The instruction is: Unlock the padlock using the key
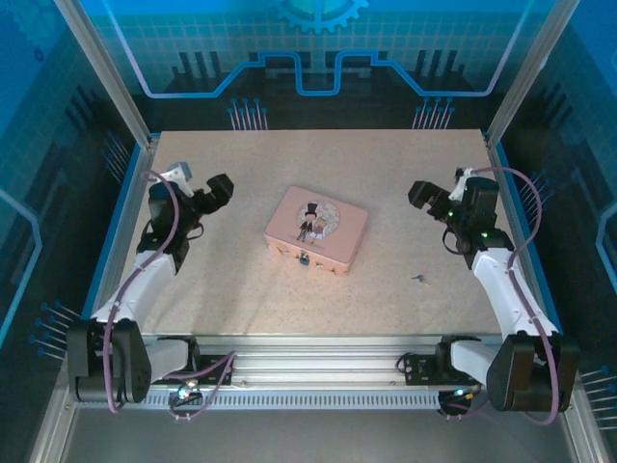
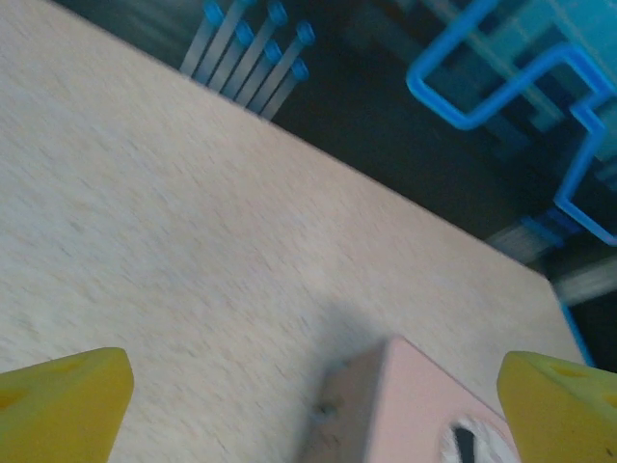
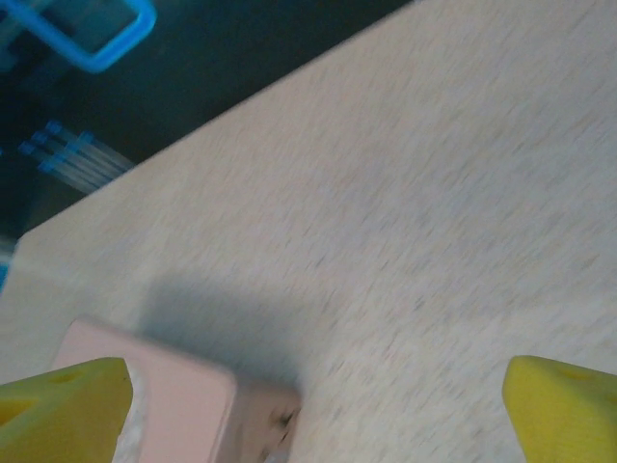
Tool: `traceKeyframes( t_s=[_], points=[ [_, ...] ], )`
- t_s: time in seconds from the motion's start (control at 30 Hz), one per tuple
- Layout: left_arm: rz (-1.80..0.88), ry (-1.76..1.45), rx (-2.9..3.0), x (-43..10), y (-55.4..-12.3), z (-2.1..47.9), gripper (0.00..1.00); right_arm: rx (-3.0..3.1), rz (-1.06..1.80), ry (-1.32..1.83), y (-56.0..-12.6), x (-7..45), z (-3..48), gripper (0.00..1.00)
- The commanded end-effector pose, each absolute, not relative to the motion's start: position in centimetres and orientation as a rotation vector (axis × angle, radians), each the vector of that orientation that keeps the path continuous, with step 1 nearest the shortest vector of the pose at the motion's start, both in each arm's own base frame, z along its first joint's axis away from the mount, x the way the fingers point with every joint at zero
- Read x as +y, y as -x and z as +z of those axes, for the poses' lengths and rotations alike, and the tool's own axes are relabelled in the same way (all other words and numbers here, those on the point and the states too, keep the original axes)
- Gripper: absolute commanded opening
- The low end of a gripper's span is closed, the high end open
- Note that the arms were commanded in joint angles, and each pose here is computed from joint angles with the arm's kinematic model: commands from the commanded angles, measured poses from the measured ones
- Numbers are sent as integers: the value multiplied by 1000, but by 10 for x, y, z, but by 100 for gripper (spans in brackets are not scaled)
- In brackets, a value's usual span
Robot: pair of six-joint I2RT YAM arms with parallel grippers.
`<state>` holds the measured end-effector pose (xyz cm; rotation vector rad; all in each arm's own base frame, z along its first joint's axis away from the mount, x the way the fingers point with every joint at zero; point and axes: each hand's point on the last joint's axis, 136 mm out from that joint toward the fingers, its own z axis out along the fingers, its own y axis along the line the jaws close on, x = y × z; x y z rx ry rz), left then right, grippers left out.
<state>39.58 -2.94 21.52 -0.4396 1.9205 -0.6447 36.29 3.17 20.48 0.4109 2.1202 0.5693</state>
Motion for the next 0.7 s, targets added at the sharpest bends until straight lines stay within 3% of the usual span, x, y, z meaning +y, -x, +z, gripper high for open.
traceKeyframes(
  t_s=[0.0, 0.3, 0.67],
  points=[
    [-944, 439, 2074, -70, -386, 198, 94, 2255, 831, -385, -329, 75, 185, 100],
    [-1068, 338, 2287, -124, -399, 156, 84, 2395, 931, -367, -291, 115, 139, 100],
    [-1180, 224, 2405, -179, -407, 126, 77, 2501, 983, -344, -284, 150, 101, 98]
  ],
)
